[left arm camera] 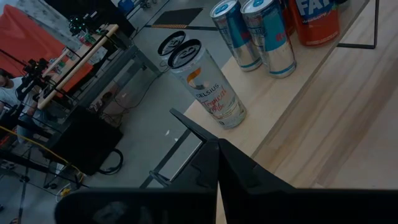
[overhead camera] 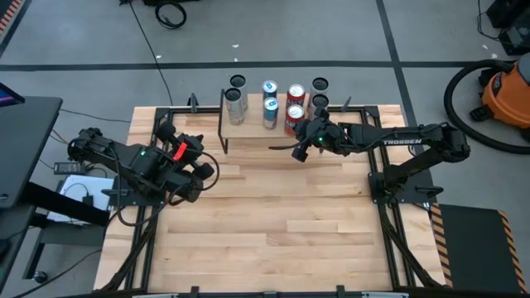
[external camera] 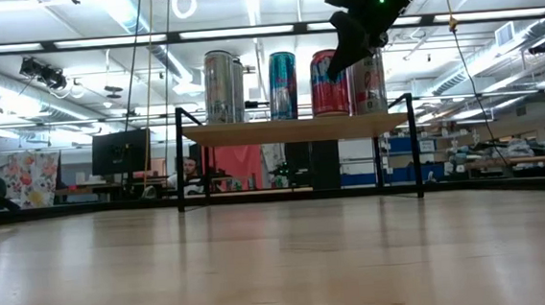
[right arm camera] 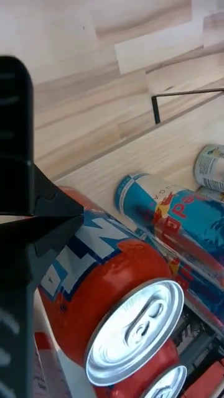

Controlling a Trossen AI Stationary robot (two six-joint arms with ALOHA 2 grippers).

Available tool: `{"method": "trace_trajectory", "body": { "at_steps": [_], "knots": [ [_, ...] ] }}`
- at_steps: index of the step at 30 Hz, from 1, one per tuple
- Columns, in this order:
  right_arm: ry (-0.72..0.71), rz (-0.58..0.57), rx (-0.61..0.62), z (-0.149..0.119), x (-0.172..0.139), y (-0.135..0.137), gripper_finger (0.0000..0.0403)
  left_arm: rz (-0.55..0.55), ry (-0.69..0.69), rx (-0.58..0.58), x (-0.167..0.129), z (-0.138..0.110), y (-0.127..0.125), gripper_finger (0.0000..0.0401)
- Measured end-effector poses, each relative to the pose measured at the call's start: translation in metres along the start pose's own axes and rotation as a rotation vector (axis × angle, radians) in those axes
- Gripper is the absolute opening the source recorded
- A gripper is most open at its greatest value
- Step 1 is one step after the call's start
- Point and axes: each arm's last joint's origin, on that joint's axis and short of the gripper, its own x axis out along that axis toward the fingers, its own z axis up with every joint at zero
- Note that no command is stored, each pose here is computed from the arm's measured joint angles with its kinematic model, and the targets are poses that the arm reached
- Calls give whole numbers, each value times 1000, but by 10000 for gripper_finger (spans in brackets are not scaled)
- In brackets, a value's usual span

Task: Place canned beverage on shelf
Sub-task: Adjust the soda cans on the shelf

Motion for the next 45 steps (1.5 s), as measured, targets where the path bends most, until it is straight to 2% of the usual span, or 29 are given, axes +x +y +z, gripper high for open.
{"method": "trace_trajectory", "body": {
  "at_steps": [13,18,26,32,35,40,45],
  "knots": [
    [-87,-17,-44,19,-37,33,5,1,1,2,0,0,0,7],
    [-141,36,-6,25,-43,39,5,-1,0,38,0,0,1,7],
    [-201,84,42,29,-52,49,5,-31,-20,-33,-8,-3,29,7],
    [-346,220,14,45,-55,50,8,-75,-21,-76,-14,-8,51,7],
    [-447,306,30,55,-56,48,19,-107,-8,-78,-15,-10,58,7],
    [-595,284,27,68,-62,43,58,-141,10,-44,-16,-11,61,7],
    [-624,282,29,70,-61,40,112,-170,18,10,-18,-12,59,7]
  ]
}}
